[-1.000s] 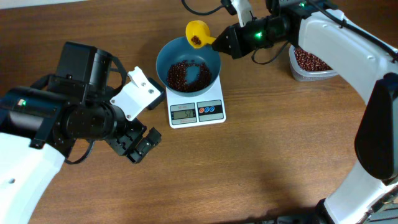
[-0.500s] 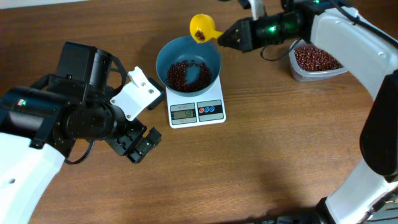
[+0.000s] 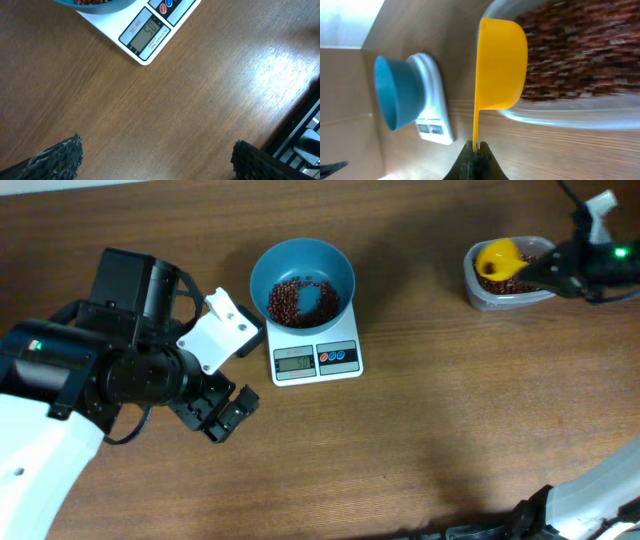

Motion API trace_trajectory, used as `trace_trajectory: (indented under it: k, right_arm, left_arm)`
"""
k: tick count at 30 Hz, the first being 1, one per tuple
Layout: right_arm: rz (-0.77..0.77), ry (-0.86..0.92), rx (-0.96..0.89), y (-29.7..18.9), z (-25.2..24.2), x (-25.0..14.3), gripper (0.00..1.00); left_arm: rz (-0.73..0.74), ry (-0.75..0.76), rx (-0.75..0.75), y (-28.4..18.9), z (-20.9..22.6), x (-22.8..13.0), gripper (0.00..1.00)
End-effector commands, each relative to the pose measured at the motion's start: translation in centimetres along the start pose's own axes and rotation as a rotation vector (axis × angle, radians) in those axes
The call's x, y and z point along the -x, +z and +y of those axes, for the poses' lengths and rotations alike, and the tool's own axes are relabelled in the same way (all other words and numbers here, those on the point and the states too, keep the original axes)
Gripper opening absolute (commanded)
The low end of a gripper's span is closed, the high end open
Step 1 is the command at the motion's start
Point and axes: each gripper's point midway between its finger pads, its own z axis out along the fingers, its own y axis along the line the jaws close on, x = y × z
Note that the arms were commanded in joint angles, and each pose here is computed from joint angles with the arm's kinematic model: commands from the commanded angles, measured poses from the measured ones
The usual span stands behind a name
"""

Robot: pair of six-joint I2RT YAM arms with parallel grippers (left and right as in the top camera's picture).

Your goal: Scoop item into bowl and weigh 50g on scale

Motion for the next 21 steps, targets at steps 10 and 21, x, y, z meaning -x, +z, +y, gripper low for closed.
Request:
trace_trajectory:
  k: [10, 21]
  right_arm:
    - [-0.061, -0.148, -0.491, -2.4, -8.0, 3.0, 0.05]
    - [-0.074, -0.157, -0.494, -5.5, -4.8, 4.5, 0.04]
  left_arm:
    - [0.001, 0.015, 0.002, 0.0, 0.0, 0.1, 0.99]
    - [0.001, 0.015, 0.002, 0.0, 0.0, 0.1, 0.99]
